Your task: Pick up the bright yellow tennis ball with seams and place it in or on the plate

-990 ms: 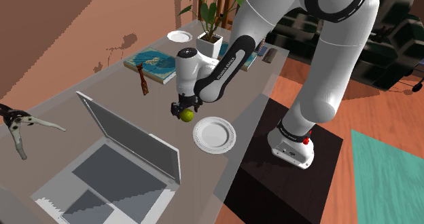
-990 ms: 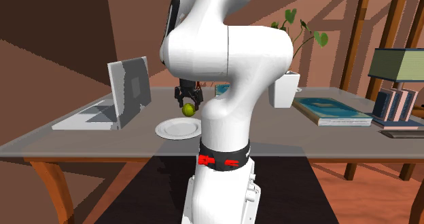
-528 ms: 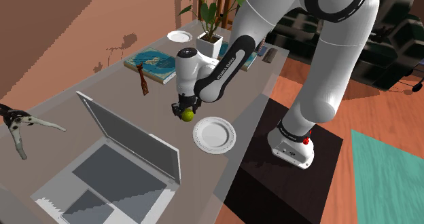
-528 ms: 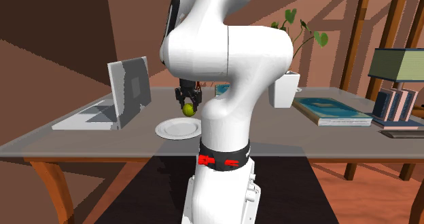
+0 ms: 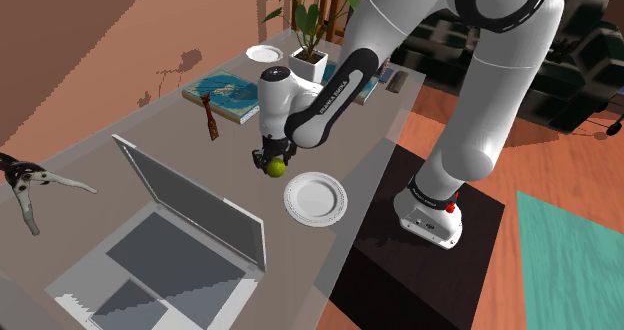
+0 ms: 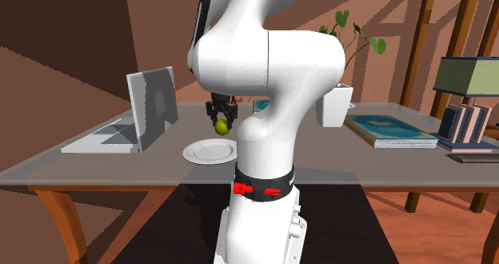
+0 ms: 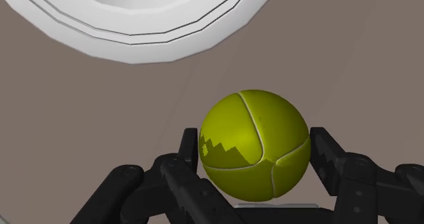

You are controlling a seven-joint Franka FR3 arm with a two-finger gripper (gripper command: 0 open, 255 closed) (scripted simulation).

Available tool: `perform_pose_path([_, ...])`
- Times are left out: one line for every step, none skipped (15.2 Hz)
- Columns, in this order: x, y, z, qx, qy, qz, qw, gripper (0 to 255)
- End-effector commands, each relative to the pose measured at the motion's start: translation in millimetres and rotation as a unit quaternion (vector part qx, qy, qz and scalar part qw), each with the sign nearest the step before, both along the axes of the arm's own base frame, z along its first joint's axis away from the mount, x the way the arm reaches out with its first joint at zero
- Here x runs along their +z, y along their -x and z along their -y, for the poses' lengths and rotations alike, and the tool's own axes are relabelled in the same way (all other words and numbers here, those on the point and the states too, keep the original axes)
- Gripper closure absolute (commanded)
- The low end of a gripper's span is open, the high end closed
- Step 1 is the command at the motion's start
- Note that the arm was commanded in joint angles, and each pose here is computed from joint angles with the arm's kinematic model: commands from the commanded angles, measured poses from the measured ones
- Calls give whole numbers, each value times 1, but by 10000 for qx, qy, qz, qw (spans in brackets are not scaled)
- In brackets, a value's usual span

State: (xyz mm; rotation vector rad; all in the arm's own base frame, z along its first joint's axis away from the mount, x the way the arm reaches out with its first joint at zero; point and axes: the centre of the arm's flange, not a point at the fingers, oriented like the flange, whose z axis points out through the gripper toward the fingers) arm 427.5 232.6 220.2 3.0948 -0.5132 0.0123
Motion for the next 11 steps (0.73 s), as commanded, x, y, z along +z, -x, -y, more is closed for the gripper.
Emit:
perform_pose_path([11,0,0,0,0,-1,10000,255])
perform_pose_path([16,0,0,0,0,-1,10000,255])
perform_pose_path([21,0,0,0,0,-1,10000,255])
perform_pose_path([26,0,0,0,0,-1,10000,255])
perform_pose_path([32,0,0,0,0,-1,10000,255])
perform_pose_path([37,0,0,0,0,-1,10000,255])
perform_pose_path([42,0,0,0,0,-1,10000,255])
perform_pose_path([48,0,0,0,0,-1,10000,255])
perform_pose_path([53,0,0,0,0,-1,10000,255])
perform_pose_path([58,0,0,0,0,-1,10000,255])
perform_pose_path([63,0,0,0,0,-1,10000,255])
